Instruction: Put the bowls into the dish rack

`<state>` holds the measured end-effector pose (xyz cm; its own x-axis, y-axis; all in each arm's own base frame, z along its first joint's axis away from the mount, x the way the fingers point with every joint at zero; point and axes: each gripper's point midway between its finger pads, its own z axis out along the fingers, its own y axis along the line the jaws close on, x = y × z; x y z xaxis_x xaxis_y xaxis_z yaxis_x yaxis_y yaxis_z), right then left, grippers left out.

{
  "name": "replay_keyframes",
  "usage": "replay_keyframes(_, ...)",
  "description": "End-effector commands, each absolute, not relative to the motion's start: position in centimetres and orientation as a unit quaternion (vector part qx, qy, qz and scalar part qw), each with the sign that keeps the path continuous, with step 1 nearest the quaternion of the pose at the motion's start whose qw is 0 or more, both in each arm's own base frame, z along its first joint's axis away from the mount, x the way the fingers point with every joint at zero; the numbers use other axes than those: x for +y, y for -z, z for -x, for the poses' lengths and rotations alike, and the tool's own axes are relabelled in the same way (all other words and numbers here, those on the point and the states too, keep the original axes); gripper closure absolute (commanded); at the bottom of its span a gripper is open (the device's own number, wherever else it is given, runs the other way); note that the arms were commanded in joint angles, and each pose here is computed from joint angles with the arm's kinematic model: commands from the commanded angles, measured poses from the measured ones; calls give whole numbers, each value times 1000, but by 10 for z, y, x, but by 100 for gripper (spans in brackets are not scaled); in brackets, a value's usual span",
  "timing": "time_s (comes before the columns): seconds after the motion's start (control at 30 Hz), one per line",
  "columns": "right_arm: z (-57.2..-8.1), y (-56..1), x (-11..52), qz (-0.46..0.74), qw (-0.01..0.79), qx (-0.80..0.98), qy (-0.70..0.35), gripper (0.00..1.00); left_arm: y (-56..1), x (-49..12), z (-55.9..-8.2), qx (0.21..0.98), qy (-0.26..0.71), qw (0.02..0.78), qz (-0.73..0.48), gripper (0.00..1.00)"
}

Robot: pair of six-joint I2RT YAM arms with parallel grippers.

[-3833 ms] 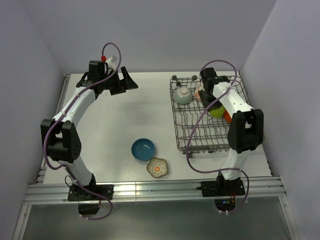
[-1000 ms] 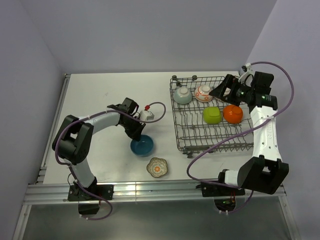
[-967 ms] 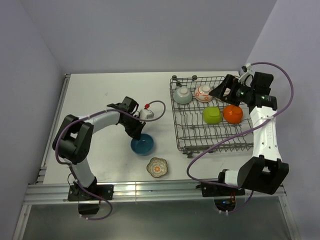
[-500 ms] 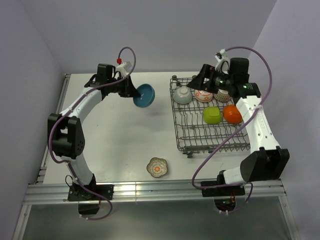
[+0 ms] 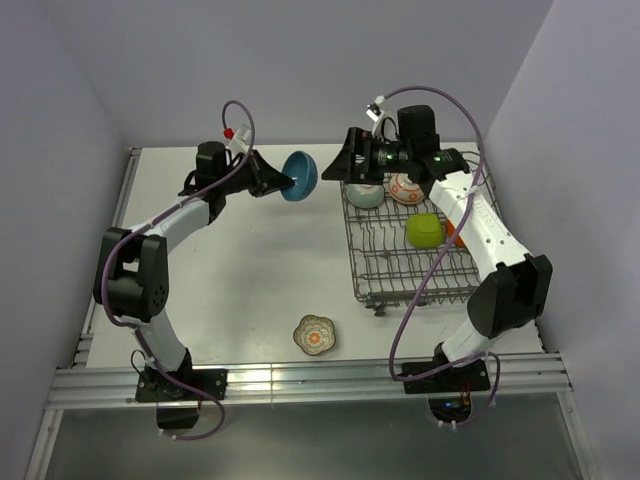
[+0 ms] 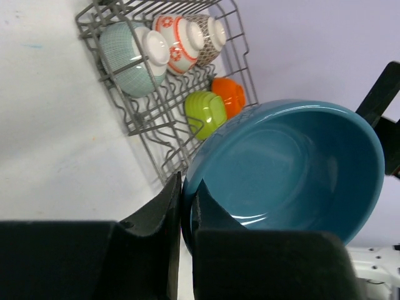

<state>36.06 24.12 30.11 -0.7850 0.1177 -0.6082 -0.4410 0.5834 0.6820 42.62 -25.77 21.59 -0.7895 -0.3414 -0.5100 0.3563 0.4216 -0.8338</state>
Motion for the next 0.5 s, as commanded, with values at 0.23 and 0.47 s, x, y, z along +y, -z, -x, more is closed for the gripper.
replay_keyframes(0.23, -378, -313, 288, 105, 312, 821, -466, 3, -266, -265, -419, 714, 601, 358, 9, 100)
replay_keyframes(0.47, -375, -309, 306, 113, 299, 820, -475, 15, -263, -267, -416, 717, 597, 359, 15, 100)
